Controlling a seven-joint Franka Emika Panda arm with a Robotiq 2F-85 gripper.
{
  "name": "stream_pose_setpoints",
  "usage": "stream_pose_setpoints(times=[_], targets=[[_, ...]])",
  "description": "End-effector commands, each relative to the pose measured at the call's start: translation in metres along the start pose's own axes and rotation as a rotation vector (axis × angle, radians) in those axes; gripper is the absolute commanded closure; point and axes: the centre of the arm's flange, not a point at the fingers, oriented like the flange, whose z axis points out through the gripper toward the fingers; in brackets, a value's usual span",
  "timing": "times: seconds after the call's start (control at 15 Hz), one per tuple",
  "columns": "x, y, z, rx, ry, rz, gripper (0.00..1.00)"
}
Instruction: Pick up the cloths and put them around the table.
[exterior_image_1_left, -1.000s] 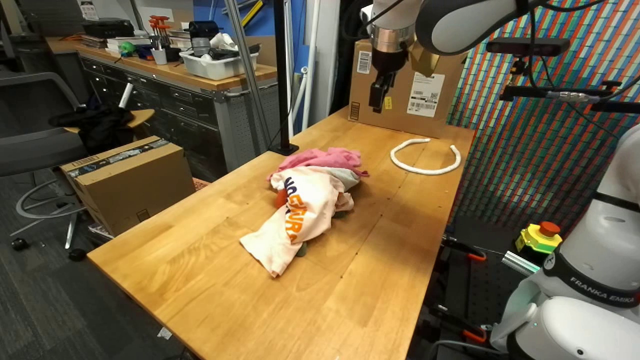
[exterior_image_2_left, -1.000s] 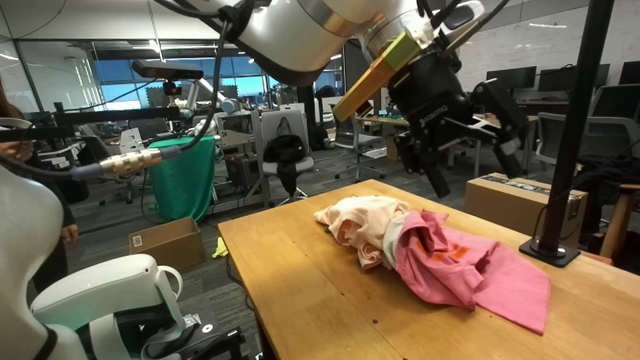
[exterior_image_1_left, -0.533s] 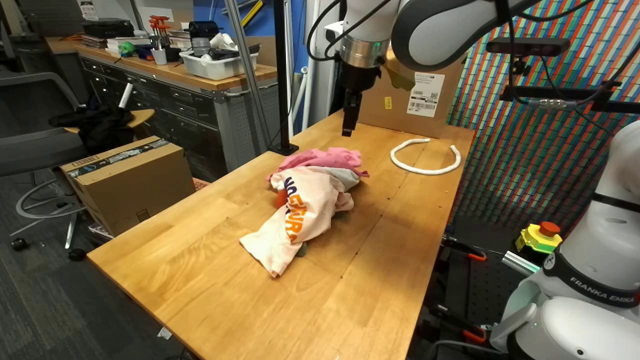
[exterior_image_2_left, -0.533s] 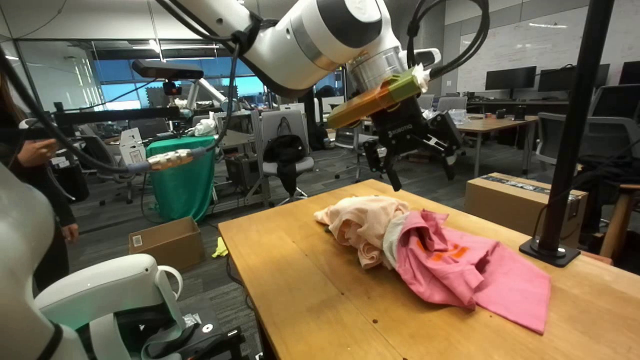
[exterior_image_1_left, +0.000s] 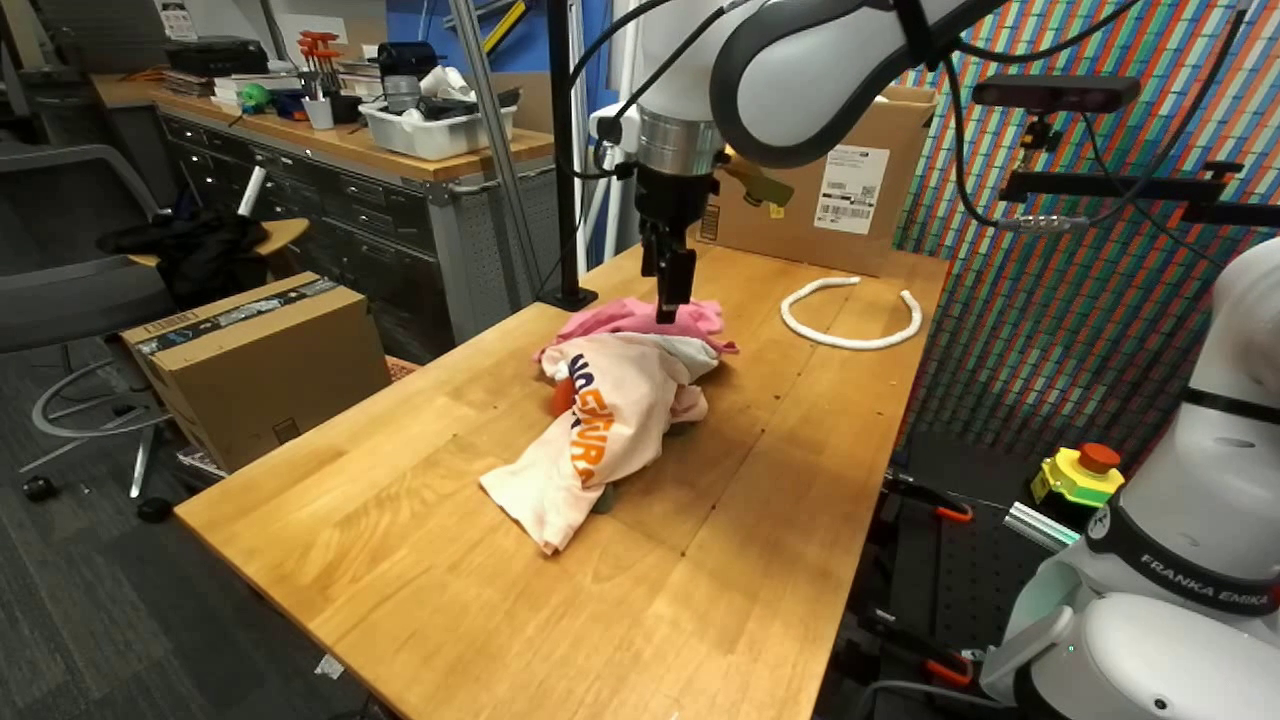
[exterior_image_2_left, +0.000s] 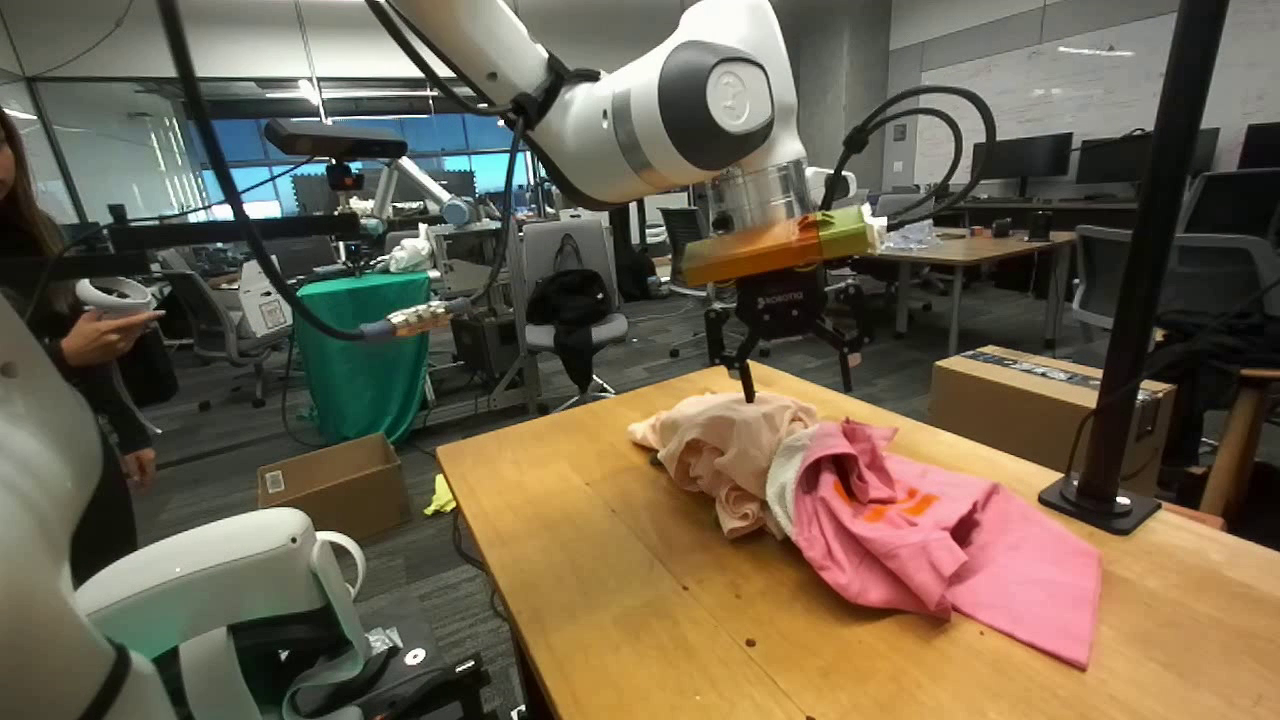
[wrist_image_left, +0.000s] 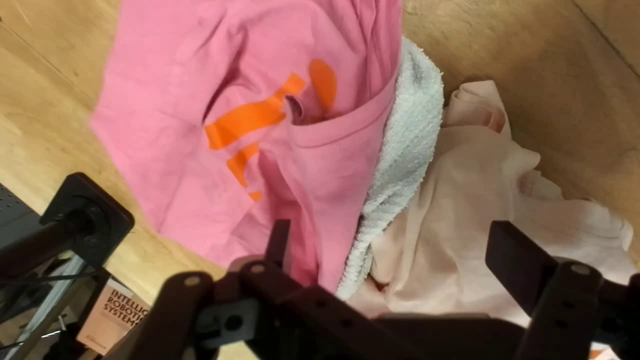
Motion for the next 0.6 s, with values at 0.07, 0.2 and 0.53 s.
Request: stream_pose_setpoints(times=[0.07, 0.2, 0.53], targets=[[0.011, 0.025, 0.028, 0.019, -0.053, -0.056, 0.00], [0.010, 0.034, 0.041, 0.007, -0.082, -0.047, 0.00], [0.003, 0.053, 0.057, -0.050, -0.137, -0.060, 0.00]])
